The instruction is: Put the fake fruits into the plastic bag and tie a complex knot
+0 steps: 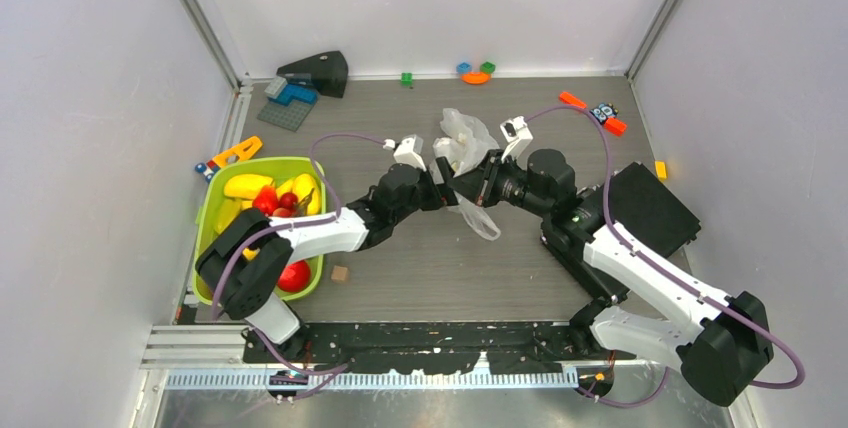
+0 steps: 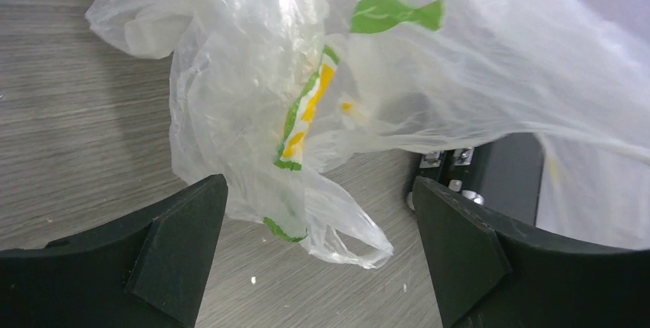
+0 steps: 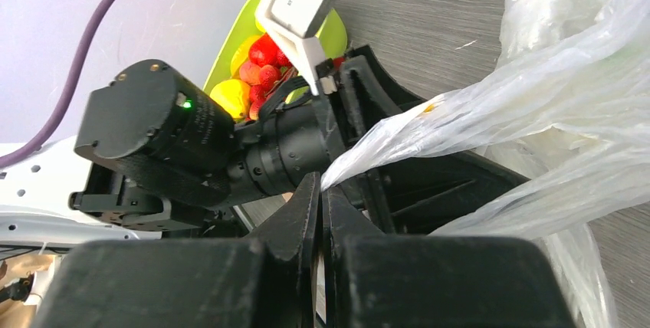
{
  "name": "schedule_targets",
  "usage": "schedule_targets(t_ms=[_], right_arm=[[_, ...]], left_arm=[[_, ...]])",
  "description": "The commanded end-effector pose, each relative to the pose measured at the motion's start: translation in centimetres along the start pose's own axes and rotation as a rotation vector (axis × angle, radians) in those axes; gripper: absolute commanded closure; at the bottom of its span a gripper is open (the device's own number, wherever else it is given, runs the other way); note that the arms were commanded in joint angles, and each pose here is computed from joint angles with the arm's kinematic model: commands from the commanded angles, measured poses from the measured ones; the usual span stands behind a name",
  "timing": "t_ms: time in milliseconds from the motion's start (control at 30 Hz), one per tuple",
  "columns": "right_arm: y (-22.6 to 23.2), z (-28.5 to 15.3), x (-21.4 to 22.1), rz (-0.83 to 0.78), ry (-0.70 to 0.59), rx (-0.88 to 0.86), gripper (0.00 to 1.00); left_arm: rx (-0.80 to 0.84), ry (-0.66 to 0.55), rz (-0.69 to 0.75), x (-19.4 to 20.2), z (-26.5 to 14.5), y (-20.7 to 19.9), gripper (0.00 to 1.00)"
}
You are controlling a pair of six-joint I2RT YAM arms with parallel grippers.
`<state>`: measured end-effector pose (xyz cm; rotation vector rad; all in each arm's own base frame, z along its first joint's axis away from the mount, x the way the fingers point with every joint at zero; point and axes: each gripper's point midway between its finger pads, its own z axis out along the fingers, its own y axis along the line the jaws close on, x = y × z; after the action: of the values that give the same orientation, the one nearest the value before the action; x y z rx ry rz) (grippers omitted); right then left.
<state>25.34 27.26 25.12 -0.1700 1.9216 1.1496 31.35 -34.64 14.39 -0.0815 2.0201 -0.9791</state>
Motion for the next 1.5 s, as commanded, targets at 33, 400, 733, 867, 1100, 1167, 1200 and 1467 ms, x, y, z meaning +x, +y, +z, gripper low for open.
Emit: schedule_targets(t_ms=[33,400,733,867,1100,1167,1200,1467], right_arm=[[1.0,-0.8,-1.4,-0.045,-0.055,-0.019,0.95],[0.8,-0.7,-1.4,-0.052,-0.056,-0.011,0.95],[-2.6,-3.1,-3.3,-0.275,-0.071,0.222,0.95],[-5.6,-5.9,-6.5,-0.385,-0.158,0.467,0.95],[-5.6,-5.9,-10.7,-0.438,-0.247,0.569,0.95],[-6.5,-5.3,-11.7,-0.452,-0.242,0.636,0.95],[-6.8,-5.4,-12.7,-0.46,-0.26,0.672,0.95],[-8.8,-0.1,-13.3,-0.416,-0.17,0.65,0.88]], left_arm=[[-0.048,-0.008,-0.009,-0.3,0.6,0.3,0.15],[-0.161,-0.029,0.135,-1.5,-0.6,1.8,0.56],[-0.214,0.015,0.29,-2.3,-4.9,2.6,1.0],[-0.193,0.175,0.408,-1.7,-8.9,2.0,1.0],[-0.235,0.468,0.589,-0.5,-15.2,3.0,1.0],[-0.231,0.517,0.636,-0.5,-16.3,3.1,1.0],[-0.221,0.539,0.661,-0.5,-16.7,3.0,1.0],[-0.018,0.646,0.48,0.8,-15.1,0.3,1.0]])
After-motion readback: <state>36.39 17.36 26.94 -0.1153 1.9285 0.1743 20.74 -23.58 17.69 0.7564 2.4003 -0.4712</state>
